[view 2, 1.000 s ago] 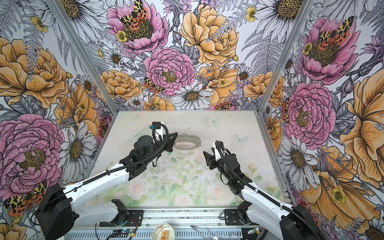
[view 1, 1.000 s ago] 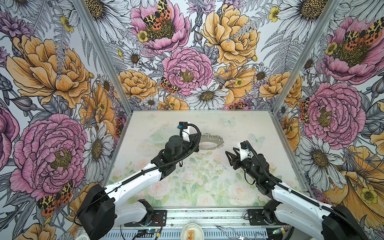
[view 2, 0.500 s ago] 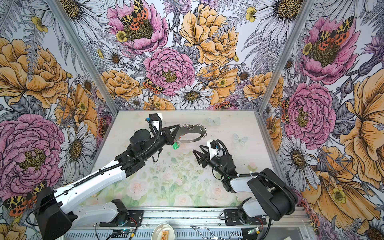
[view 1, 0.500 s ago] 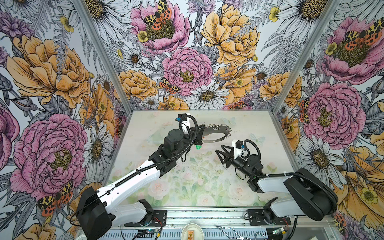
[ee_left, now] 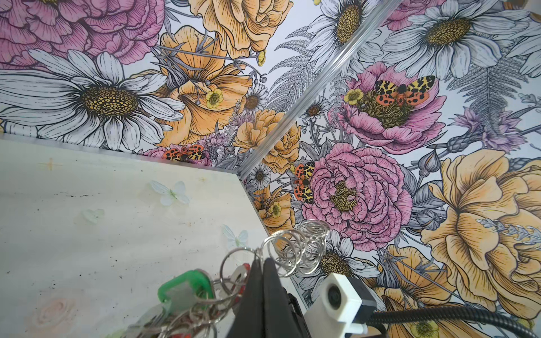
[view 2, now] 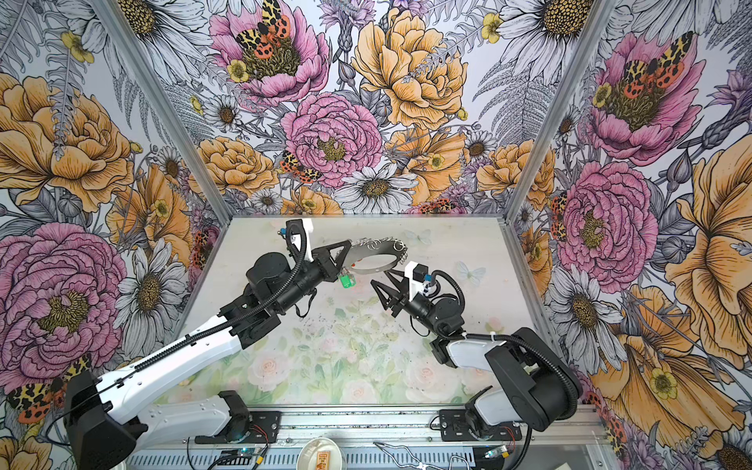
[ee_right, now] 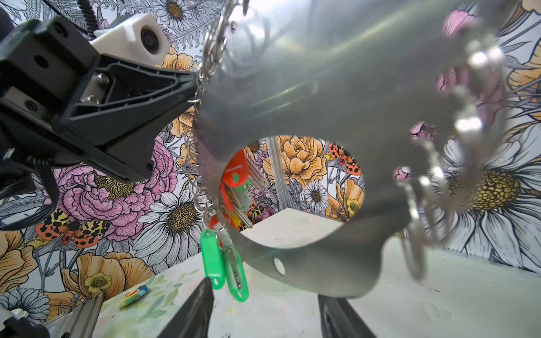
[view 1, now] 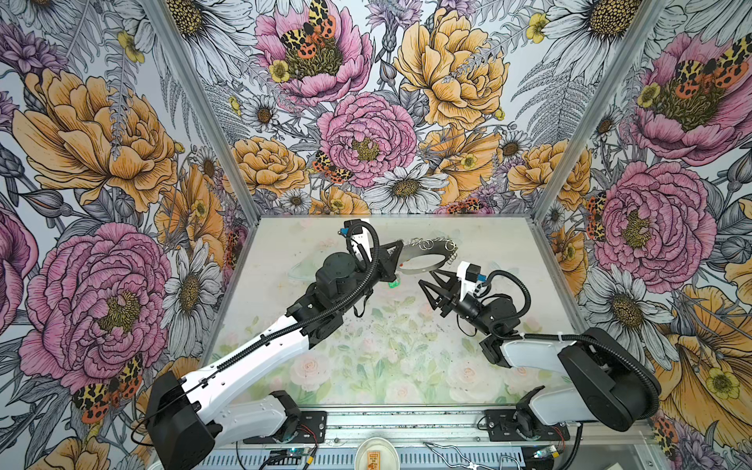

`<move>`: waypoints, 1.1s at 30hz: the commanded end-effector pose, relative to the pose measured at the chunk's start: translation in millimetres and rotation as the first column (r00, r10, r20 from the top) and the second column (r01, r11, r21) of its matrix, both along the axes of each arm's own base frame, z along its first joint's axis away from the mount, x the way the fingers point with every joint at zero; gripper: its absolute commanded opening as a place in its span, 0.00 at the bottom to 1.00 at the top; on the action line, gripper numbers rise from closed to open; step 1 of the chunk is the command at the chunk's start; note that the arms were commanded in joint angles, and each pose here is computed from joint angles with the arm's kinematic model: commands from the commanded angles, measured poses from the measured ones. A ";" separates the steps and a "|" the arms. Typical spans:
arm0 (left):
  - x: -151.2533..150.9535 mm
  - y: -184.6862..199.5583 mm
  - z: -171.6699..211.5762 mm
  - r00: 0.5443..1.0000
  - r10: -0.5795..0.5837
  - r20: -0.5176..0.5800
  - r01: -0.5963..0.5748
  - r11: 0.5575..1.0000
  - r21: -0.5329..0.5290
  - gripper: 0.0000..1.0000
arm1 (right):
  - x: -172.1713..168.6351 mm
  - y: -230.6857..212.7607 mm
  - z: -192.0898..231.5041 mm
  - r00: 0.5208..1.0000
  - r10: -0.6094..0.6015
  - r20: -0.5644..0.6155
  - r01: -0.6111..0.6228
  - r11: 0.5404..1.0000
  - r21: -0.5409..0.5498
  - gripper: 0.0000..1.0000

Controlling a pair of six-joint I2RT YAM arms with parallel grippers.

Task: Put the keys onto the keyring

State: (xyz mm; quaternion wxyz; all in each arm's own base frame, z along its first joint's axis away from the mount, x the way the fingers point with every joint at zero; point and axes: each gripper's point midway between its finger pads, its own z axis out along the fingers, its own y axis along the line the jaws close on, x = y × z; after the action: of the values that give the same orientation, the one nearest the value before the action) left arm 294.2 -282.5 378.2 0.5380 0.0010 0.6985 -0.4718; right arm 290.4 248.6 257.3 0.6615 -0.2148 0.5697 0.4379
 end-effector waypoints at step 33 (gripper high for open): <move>-7.7 35.9 24.0 0.997 0.074 0.033 -0.067 0.981 -0.180 0.00 | -30.8 13.1 64.0 0.972 0.205 0.118 -0.217 0.972 0.096 0.14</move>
State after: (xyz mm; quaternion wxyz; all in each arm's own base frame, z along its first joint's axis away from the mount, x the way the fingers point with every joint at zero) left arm 286.9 -260.4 378.9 0.5412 -0.0412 0.6774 -0.4966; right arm 264.9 262.5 310.9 0.6466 -0.2545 0.5007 0.5161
